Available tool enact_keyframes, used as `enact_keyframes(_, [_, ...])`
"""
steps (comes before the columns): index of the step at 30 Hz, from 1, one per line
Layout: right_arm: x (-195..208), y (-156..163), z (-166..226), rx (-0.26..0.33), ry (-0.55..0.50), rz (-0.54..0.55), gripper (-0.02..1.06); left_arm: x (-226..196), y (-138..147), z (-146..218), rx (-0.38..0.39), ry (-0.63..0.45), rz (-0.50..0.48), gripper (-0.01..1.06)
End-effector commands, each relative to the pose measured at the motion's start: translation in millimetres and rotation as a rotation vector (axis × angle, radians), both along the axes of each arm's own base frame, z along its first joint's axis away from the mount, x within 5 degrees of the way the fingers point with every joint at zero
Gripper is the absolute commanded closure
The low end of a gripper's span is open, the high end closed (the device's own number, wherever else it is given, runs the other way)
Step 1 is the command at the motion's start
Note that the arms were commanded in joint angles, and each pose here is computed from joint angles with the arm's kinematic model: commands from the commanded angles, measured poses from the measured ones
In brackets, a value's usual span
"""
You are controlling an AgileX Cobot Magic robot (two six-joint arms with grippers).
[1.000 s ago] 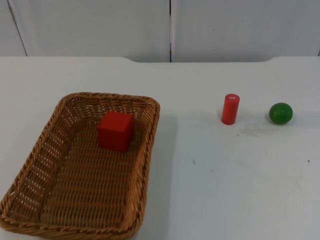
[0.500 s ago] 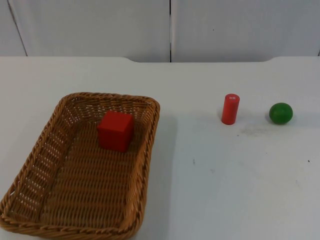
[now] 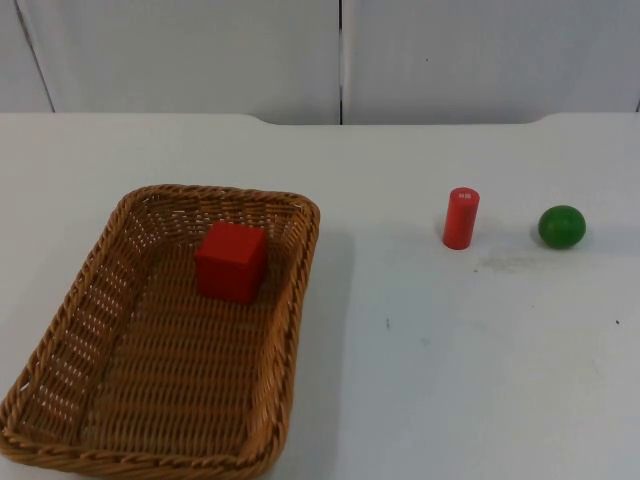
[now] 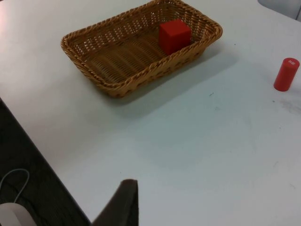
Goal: Pick up the basket with the left hand and place the object to the left of the red cylinder into the basket with the right hand.
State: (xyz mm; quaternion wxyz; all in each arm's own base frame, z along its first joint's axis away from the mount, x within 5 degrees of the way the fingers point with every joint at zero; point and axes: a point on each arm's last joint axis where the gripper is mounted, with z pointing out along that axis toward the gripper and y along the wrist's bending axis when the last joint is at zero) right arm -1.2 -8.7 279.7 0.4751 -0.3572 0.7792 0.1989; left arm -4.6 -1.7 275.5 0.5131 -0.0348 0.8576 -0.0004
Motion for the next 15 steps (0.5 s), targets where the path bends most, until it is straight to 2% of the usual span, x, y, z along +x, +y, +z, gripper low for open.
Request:
enact_keyframes(1, [0.0, 0.2, 0.2, 0.006, -0.013, 0.001, -0.01, -0.1, -0.1, -1.2, 0.000, 0.001, 0.002, 0.00])
enact_keyframes(9, [-0.9, 0.5, 0.2, 0.007, -0.012, -0.090, -0.01, -0.1, -0.1, -1.2, 0.000, 0.001, 0.002, 0.00])
enact_keyframes(15, [-2.1, 0.9, 0.2, 0.006, -0.013, -0.239, -0.01, -0.1, -0.1, -1.2, 0.000, 0.001, 0.002, 0.00])
